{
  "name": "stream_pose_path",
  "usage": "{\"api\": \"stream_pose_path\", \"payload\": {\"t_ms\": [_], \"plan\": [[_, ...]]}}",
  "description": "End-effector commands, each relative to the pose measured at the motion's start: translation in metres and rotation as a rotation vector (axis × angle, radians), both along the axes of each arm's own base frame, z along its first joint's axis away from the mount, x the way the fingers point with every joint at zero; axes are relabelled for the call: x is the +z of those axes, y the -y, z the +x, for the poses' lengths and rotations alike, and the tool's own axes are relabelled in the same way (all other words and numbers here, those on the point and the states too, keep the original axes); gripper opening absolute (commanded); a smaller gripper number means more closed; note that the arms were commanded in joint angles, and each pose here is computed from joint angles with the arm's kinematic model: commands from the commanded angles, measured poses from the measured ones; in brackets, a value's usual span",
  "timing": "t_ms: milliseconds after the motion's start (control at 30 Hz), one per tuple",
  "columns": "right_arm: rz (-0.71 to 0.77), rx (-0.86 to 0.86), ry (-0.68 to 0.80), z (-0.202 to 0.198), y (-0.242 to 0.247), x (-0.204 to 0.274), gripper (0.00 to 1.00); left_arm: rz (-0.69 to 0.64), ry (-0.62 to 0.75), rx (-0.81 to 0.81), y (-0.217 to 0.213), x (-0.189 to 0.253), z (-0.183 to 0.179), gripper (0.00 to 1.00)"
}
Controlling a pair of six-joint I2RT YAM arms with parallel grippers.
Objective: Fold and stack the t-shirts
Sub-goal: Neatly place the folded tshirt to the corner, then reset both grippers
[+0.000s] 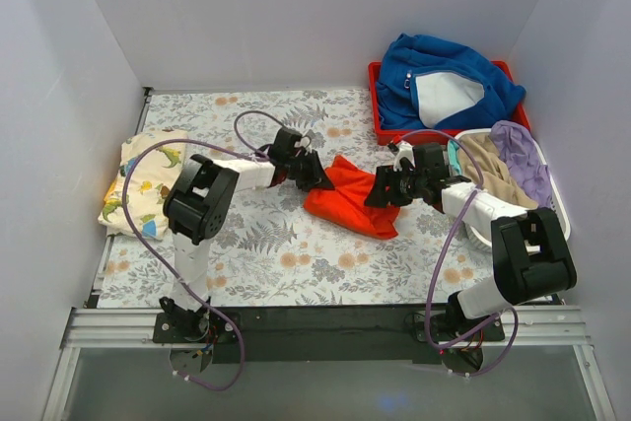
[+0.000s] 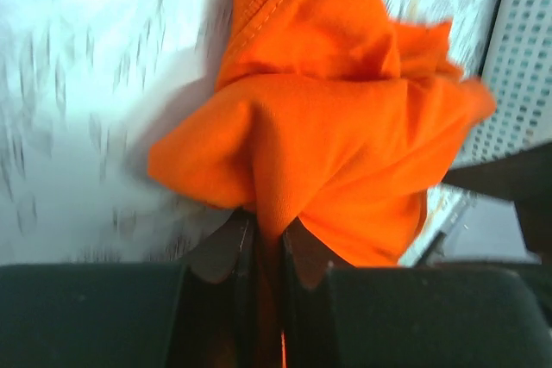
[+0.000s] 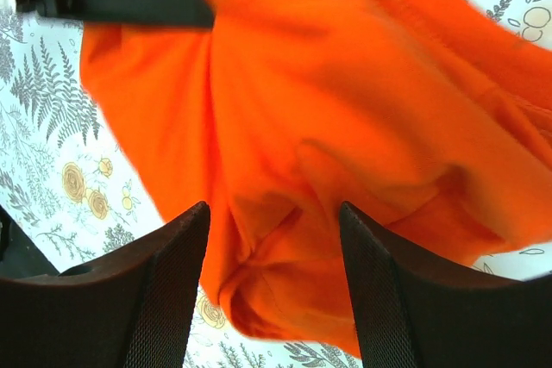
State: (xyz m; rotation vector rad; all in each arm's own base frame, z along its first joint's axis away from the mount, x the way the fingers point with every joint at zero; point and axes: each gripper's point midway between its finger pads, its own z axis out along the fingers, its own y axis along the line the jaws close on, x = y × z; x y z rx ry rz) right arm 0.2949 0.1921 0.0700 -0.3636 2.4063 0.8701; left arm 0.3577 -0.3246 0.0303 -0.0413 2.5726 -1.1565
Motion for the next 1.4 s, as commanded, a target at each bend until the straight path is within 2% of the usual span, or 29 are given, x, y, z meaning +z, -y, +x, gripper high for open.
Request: {"api": "stream_pose_path", "payload": {"t_ms": [0,33,67,133,200,233,300,333,500,533,700,867,967,1000,1033,1067,1100,1133,1267,1367], "plan": [[0.005,-0.010,0.055,0.007,0.001,0.016,0.68,0.061,0.124,-0.004,-0.004,0.026,0.048,0.00],[0.013,-0.009,0.057,0.006,0.000,0.018,0.68,0.043,0.200,0.016,-0.006,0.054,0.080,0.00],[0.018,-0.006,0.054,0.005,-0.001,0.018,0.67,0.059,0.204,0.029,-0.014,0.062,0.091,0.00],[0.024,-0.001,0.048,0.003,-0.002,0.018,0.67,0.056,0.322,0.067,-0.041,0.104,0.136,0.00],[0.026,0.002,0.042,0.002,-0.002,0.016,0.67,0.071,0.381,0.064,-0.062,0.127,0.157,0.00],[0.027,0.005,0.034,0.001,-0.002,0.013,0.67,0.083,0.454,0.096,-0.082,0.154,0.183,0.00],[0.030,0.010,0.025,0.001,-0.004,0.011,0.67,0.130,0.453,0.100,-0.102,0.159,0.195,0.00],[0.034,0.016,0.014,0.001,-0.005,0.007,0.68,0.166,0.507,0.093,-0.119,0.167,0.208,0.00],[0.049,0.045,-0.005,0.004,-0.010,0.004,0.67,0.343,0.612,0.161,-0.186,0.186,0.259,0.00],[0.050,0.047,-0.007,0.003,-0.011,0.003,0.67,0.408,0.641,0.206,-0.216,0.188,0.269,0.00],[0.041,0.050,-0.029,0.002,-0.010,-0.007,0.67,0.513,0.622,0.354,-0.317,0.180,0.276,0.00],[0.051,0.065,-0.057,0.003,-0.013,-0.015,0.66,0.715,0.583,0.461,-0.390,0.165,0.271,0.00],[0.059,0.077,-0.061,0.004,-0.016,-0.015,0.66,0.774,0.543,0.578,-0.434,0.159,0.265,0.01],[0.061,0.080,-0.067,0.003,-0.017,-0.016,0.66,0.803,0.517,0.637,-0.453,0.157,0.261,0.08],[0.066,0.086,-0.067,0.003,-0.017,-0.015,0.66,0.828,0.498,0.677,-0.465,0.157,0.259,0.51],[0.066,0.086,-0.070,0.002,-0.017,-0.016,0.66,0.866,0.478,0.727,-0.477,0.156,0.255,0.68],[0.064,0.084,-0.074,0.001,-0.017,-0.017,0.66,0.910,0.449,0.804,-0.498,0.157,0.249,0.81],[0.063,0.084,-0.073,0.000,-0.016,-0.017,0.66,0.912,0.430,0.820,-0.504,0.155,0.245,0.81],[0.061,0.082,-0.083,-0.005,-0.015,-0.020,0.66,0.749,0.401,0.848,-0.503,0.164,0.237,0.82],[0.063,0.078,-0.073,-0.005,-0.014,-0.018,0.66,0.565,0.412,0.801,-0.471,0.182,0.234,0.82]]}}
